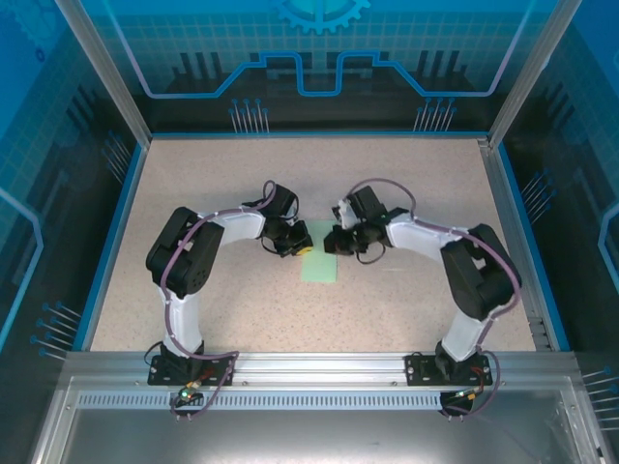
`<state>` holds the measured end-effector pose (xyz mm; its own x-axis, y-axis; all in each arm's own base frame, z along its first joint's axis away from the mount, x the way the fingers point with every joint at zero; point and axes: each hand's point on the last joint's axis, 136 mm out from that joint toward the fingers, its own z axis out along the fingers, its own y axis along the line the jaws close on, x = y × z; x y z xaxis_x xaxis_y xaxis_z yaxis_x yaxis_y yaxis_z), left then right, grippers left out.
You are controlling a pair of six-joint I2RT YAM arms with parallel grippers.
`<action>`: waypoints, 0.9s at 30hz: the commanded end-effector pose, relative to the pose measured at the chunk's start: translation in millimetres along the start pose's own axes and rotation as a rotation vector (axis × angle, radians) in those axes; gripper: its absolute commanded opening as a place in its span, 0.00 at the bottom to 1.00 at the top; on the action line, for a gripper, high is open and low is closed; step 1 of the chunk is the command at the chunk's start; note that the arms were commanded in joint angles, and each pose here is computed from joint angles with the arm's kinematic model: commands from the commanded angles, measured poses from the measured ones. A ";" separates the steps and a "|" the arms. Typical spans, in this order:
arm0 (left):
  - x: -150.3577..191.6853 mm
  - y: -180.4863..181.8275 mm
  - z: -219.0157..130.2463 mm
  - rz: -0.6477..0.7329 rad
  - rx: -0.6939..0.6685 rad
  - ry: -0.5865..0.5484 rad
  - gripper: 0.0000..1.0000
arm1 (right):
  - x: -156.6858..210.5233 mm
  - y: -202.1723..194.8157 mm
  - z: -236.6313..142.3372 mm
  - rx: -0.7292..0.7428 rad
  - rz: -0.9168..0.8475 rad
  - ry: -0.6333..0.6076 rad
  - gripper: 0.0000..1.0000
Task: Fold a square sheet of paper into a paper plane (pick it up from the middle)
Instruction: First fold in half a square sheet of paper at the center of the table.
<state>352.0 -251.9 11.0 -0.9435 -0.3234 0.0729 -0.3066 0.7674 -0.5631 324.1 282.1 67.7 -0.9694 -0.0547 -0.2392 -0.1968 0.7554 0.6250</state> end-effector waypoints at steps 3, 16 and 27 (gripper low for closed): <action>17.6 51.7 19.3 -0.021 -0.210 0.057 0.09 | -26.0 -27.9 32.5 0.070 0.057 0.001 0.08; 19.0 -34.5 -25.1 0.141 0.046 -0.005 0.22 | -11.9 -89.0 22.6 0.339 0.213 -0.007 0.08; 75.0 -62.5 -11.6 0.137 0.174 0.038 0.18 | -13.8 -66.9 -18.1 0.195 0.289 -0.130 0.09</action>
<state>306.5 -300.1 48.9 -0.9792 -0.2027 0.0087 -0.1593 0.7414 -0.6519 342.2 213.2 17.8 -0.9590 0.2453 -0.1422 0.1649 0.8904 0.4243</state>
